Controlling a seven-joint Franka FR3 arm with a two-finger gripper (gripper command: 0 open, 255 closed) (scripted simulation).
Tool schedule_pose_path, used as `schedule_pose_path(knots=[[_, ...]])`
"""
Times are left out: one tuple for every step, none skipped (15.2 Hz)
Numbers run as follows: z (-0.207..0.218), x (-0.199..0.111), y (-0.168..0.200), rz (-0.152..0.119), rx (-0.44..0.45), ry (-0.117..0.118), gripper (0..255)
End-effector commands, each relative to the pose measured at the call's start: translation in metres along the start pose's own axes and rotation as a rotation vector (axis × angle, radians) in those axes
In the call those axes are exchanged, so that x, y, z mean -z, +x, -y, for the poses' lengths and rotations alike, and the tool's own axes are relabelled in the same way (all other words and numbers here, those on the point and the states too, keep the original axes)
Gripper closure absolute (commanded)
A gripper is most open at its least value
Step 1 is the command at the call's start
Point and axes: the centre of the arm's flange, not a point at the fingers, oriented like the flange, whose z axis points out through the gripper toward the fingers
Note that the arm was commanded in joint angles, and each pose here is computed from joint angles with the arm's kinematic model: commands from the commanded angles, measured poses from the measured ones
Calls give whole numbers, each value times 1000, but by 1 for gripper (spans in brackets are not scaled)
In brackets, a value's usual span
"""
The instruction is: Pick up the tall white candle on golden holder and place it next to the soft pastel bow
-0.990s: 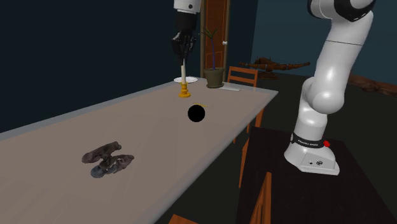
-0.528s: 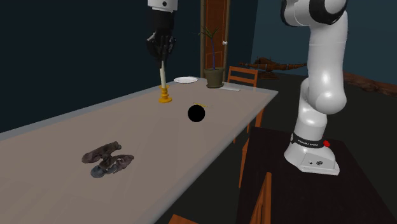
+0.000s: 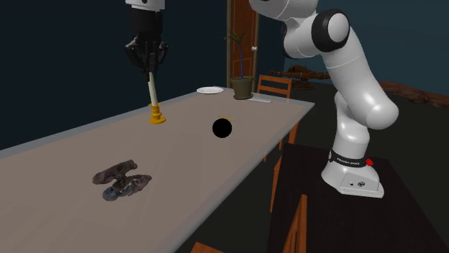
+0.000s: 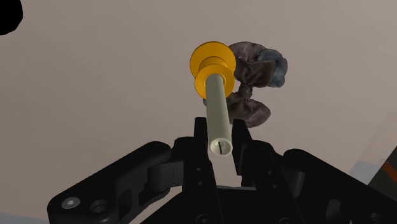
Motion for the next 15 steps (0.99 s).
schedule_pose_path(knots=[[5, -10, 0, 0, -2, -1, 255], [5, -15, -1, 0, -2, -1, 255], [5, -20, -2, 0, -2, -1, 255], [5, -25, -2, 0, -2, -1, 255], [5, -30, -3, 0, -2, -1, 255], [5, -36, -4, 0, -2, -1, 255], [5, -41, -5, 0, -2, -1, 255], [5, -46, -6, 0, -2, -1, 255], [5, -51, -7, 0, -2, -1, 255], [5, -57, -7, 0, -2, -1, 255], [5, -62, -8, 0, -2, -1, 255], [5, -67, -9, 0, -2, -1, 255], [5, -72, -10, 0, -2, -1, 255], [5, -77, -11, 0, -2, -1, 255], [5, -83, -12, 0, -2, -1, 255]])
